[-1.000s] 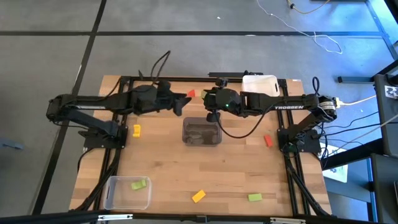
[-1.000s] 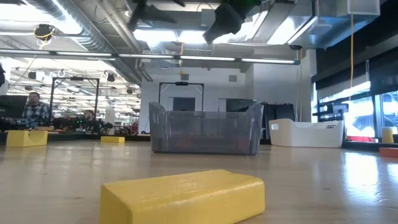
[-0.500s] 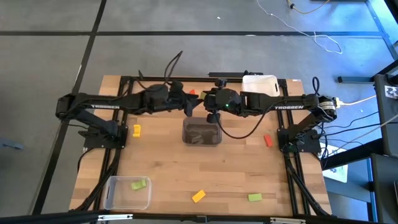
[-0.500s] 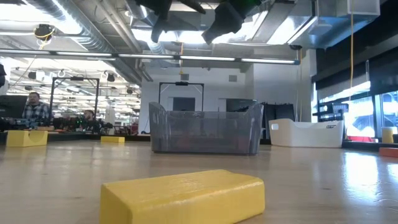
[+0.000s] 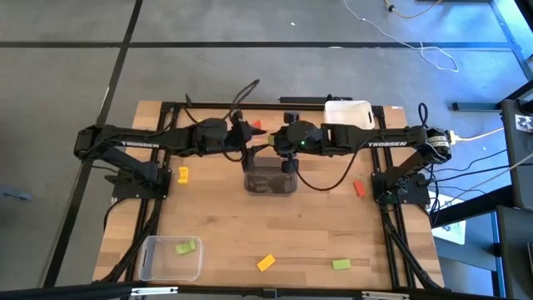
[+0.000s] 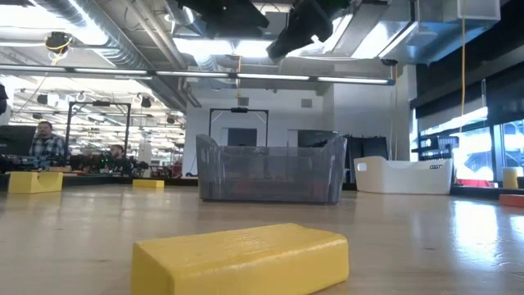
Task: Sort & place blocks by color
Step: Put the top green block into the transparent bin
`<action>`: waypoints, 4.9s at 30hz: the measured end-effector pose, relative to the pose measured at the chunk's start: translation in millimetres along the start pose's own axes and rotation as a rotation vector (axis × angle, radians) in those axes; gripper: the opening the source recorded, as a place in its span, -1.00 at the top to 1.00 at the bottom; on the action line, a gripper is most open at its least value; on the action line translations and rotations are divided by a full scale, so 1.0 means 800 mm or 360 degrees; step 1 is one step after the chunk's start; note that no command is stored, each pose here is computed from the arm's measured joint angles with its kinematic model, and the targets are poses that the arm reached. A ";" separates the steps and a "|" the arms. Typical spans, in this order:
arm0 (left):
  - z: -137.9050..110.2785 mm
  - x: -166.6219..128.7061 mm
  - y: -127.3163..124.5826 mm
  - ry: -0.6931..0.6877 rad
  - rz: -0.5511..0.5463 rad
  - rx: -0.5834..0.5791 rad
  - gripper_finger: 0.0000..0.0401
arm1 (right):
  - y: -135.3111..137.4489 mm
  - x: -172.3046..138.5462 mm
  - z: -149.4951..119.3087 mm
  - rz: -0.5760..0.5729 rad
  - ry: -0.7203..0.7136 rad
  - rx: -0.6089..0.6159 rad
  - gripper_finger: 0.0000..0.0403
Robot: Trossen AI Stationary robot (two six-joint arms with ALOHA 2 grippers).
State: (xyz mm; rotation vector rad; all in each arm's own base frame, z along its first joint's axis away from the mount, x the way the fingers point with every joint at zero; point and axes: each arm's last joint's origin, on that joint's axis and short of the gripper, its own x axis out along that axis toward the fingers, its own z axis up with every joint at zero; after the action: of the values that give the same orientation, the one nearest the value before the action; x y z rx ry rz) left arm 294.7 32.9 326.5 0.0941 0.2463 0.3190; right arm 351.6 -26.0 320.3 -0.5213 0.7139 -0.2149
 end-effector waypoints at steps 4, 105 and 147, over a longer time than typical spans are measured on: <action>-0.008 -0.003 -0.011 0.0108 -0.0039 0.0244 0.04 | 0.002 0.000 0.000 0.0064 -0.0026 -0.0001 0.36; -0.018 0.015 -0.024 0.0127 -0.0018 0.0488 0.76 | 0.003 0.000 0.006 0.0205 -0.0156 0.0059 0.30; 0.013 -0.111 -0.059 0.0049 0.0446 -0.0176 0.81 | 0.011 0.002 0.012 0.0376 -0.0274 0.0038 0.35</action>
State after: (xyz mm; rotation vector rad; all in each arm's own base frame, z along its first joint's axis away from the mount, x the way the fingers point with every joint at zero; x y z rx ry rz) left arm 229.8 -40.5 350.1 0.0138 0.2457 0.6119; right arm 359.6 -15.6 320.8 -0.4231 0.5984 0.0419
